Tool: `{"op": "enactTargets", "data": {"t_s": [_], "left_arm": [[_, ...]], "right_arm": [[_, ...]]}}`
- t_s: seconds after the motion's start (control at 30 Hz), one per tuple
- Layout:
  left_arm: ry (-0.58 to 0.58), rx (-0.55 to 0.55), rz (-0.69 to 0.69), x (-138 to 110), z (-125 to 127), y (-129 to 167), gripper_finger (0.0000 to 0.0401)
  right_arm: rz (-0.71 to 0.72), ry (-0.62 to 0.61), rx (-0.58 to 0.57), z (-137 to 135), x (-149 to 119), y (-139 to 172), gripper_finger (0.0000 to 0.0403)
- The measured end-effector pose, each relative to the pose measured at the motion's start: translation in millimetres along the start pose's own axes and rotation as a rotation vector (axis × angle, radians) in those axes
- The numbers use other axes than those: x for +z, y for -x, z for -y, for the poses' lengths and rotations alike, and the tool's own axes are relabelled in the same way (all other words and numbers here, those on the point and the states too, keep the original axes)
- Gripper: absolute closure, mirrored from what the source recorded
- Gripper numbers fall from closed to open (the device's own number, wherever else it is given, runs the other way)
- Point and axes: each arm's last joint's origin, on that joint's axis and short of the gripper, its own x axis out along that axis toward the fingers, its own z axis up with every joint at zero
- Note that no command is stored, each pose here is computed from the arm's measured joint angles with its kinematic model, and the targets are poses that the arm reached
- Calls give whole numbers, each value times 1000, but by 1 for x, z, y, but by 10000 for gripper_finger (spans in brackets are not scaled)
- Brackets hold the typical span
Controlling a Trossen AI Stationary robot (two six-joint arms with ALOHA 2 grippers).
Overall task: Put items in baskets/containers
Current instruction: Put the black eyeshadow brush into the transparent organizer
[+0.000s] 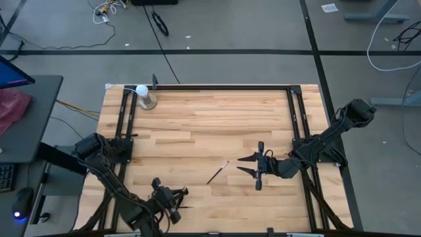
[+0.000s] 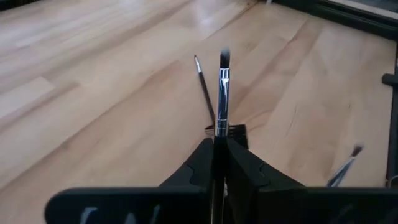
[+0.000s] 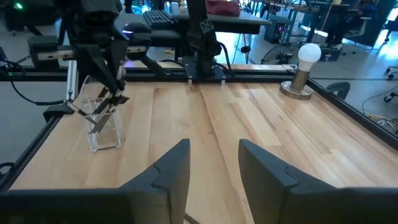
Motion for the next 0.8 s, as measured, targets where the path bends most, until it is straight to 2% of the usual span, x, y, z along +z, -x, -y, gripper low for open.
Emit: {"op": "enactTargets", "data": {"t_s": [0.47,0.8], "left_arm": [[26,5,-10,-3,-2,-2,366],[35,26,-66,0,-3,-10,284]], "right_arm": [[0,-2,11,0,0,0,266],[-1,-1,17,-1,0,0,266]]}}
